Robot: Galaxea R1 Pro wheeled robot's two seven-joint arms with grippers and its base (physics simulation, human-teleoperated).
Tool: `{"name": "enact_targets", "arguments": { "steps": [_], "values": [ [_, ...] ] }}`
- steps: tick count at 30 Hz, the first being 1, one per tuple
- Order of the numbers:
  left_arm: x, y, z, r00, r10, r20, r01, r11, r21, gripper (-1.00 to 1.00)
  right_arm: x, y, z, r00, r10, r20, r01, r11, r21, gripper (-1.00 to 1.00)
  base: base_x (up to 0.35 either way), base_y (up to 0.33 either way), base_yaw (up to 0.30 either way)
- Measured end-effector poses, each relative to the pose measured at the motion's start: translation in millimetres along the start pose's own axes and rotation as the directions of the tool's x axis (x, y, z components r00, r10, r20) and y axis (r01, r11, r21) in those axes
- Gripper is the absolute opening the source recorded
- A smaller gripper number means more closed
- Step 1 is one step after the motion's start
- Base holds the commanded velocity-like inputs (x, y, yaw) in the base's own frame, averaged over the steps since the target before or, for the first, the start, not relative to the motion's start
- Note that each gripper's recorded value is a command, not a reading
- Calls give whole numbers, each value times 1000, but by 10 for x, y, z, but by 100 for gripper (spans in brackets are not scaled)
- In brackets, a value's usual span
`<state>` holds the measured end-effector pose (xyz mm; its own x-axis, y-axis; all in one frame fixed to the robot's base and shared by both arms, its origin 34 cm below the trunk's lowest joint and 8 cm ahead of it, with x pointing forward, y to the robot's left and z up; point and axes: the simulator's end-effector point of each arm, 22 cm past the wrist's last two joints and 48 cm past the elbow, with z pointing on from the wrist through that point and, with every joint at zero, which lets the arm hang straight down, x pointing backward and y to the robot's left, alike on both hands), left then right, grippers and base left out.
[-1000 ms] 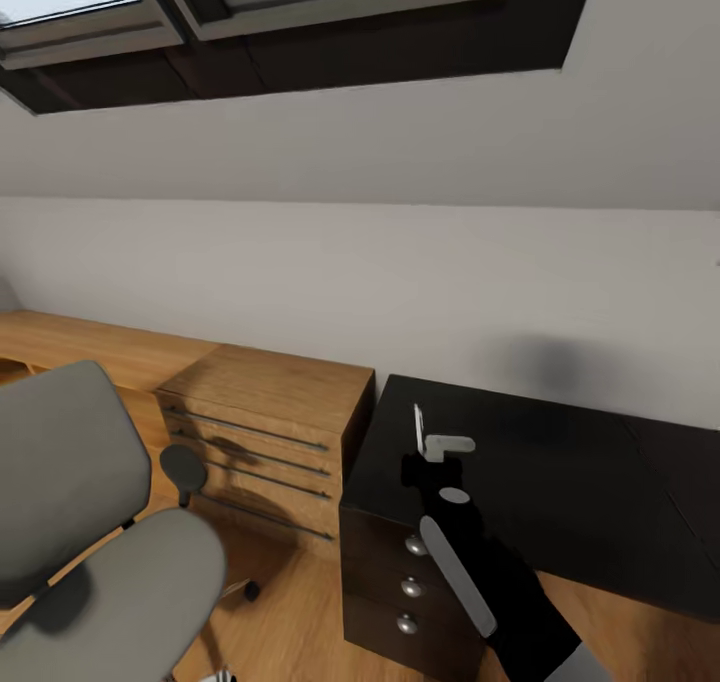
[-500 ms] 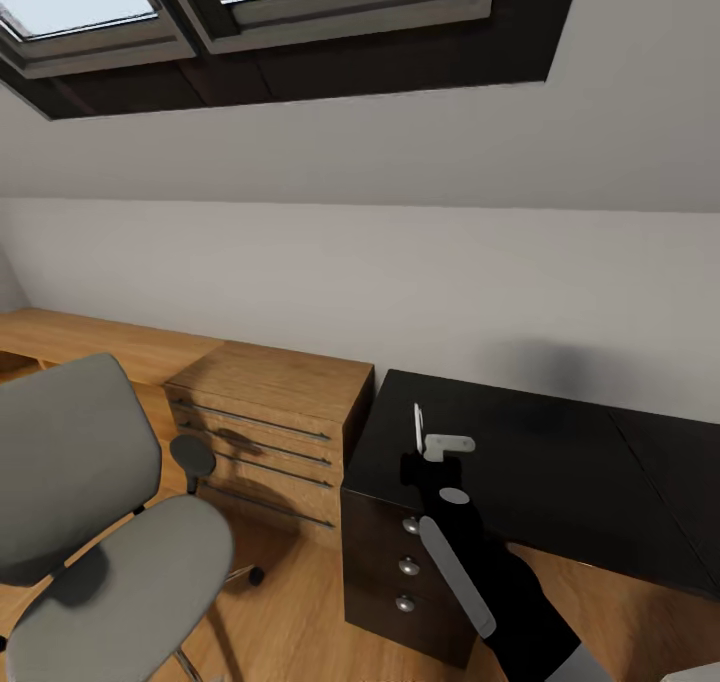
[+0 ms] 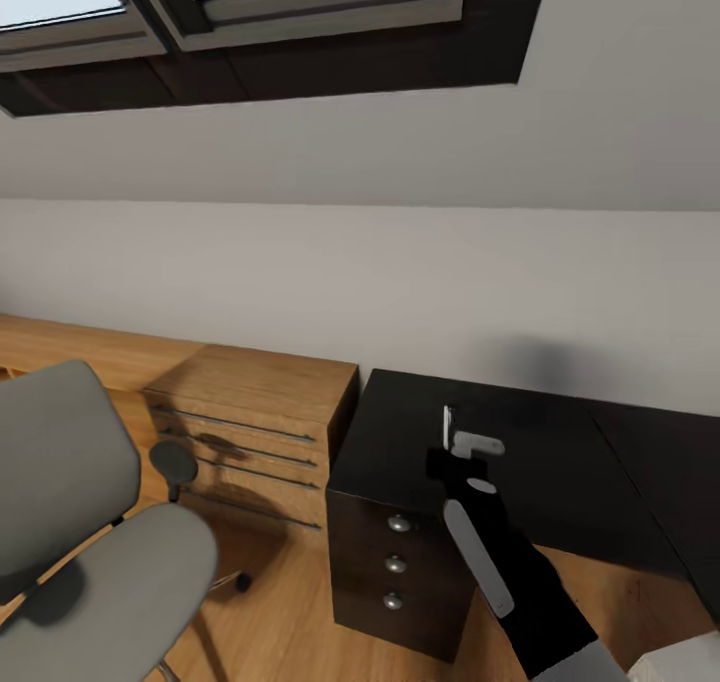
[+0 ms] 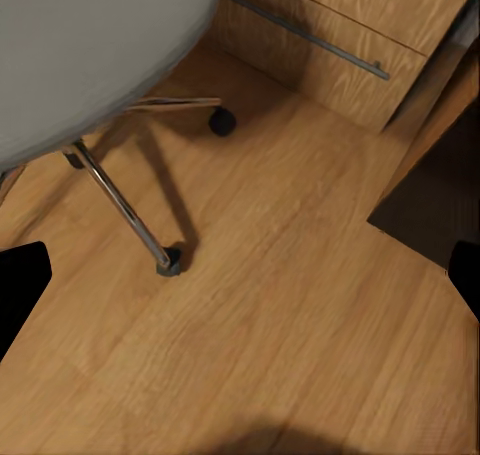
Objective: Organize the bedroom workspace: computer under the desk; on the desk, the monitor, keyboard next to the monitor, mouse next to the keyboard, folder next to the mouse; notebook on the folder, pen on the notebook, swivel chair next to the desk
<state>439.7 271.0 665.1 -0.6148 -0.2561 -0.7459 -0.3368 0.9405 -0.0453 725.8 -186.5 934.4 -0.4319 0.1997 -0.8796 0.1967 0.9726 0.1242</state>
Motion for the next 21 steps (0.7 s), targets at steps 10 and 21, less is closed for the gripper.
{"name": "enact_targets", "arguments": {
  "steps": [10,21],
  "values": [
    [2,-1,-1,1000,0,0,0,1000,-1,100,174,-1195,248,970,237,-51,-220,949,224,-100,0,0,-291],
    [1,3,-1,1000,-1,0,1,1000,-3,100,114,-1899,243,948,318,-2,-300,896,327,-100,0,0,-284]
  ]
}}
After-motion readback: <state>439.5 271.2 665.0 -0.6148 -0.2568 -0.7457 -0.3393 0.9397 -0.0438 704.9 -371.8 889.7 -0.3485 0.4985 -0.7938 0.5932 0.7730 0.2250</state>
